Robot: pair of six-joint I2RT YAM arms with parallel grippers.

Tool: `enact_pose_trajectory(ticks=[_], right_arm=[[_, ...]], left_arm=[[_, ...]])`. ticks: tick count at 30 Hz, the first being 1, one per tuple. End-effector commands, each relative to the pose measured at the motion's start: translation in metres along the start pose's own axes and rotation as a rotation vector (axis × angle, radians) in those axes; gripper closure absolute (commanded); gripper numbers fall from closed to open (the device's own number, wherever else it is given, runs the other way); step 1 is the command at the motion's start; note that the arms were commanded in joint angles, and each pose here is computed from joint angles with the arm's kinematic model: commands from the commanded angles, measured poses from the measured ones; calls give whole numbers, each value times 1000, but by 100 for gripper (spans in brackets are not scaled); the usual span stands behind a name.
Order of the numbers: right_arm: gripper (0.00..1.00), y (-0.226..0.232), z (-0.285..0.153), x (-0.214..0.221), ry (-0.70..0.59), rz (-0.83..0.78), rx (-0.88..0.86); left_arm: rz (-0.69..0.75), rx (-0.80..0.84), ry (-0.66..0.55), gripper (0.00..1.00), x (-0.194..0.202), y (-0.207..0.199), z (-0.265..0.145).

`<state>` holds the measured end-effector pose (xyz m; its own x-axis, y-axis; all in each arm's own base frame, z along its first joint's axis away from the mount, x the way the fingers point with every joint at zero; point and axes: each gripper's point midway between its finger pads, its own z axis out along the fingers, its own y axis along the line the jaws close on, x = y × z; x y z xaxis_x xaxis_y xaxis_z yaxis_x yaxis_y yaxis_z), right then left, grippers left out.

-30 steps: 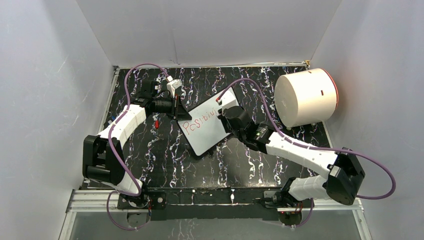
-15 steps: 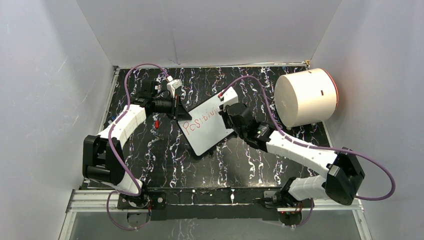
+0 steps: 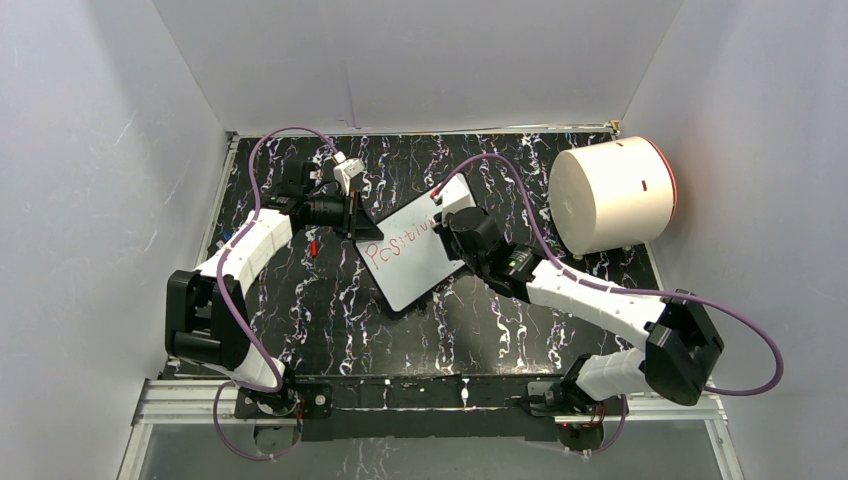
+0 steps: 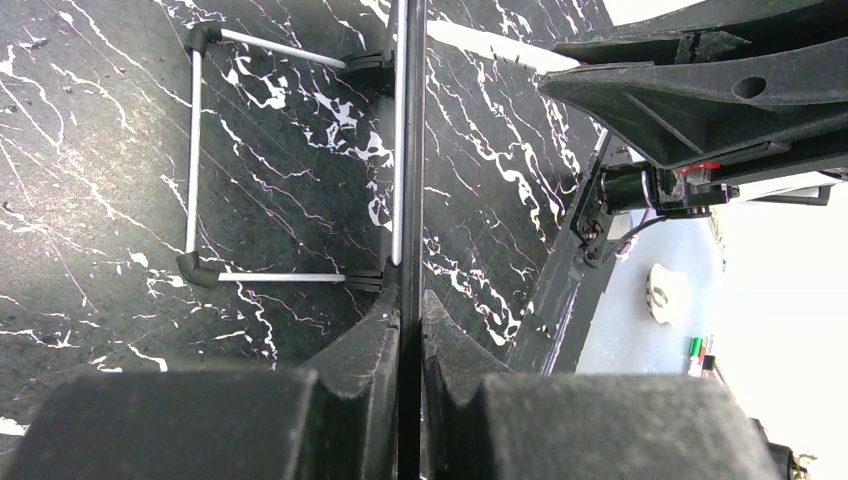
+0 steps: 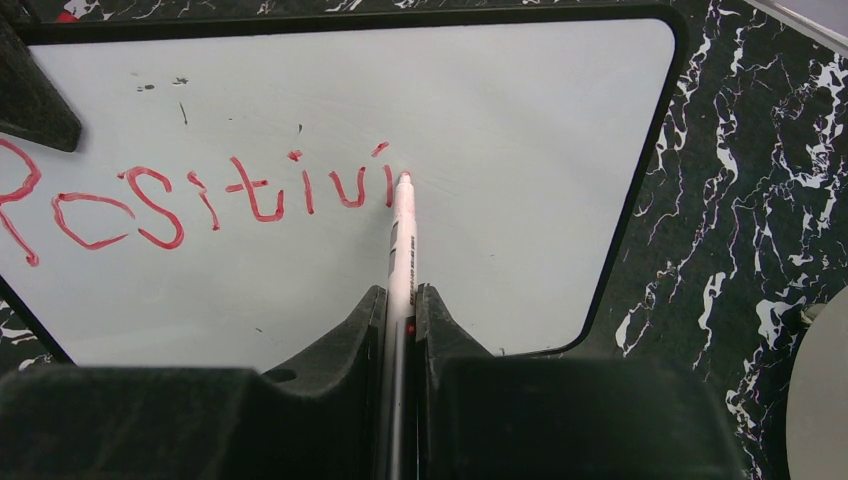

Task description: Write a sentence on the whiteboard

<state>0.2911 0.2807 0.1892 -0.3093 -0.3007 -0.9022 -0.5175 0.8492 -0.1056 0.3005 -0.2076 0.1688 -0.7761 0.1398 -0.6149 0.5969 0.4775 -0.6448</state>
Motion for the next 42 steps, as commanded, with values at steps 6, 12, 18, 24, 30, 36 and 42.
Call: enact_pose_trajectory(ticks=[6,12,18,24,30,36,42], right_arm=[[100,-8,7,-25,-75,18,37],[100,-15,7,-24,-77,22,66],[100,-16,4,-28,-88,23,59],[100,-17,-4,-34,-116,23,48],[100,-12,-5,-39,-132,28,18],[100,-10,0,-40,-127,22,14],[100,-8,5,-37,-116,13,15]], left_arm=[[-77,-71,95,100,30,16,7],[-78,-71,95,100,30,17,7],[-79,-74,96,100,30,17,7],[-81,-79,96,100,30,18,7],[-82,-82,98,100,31,19,7],[-83,-80,98,100,31,18,7],[-82,-78,98,100,31,18,7]])
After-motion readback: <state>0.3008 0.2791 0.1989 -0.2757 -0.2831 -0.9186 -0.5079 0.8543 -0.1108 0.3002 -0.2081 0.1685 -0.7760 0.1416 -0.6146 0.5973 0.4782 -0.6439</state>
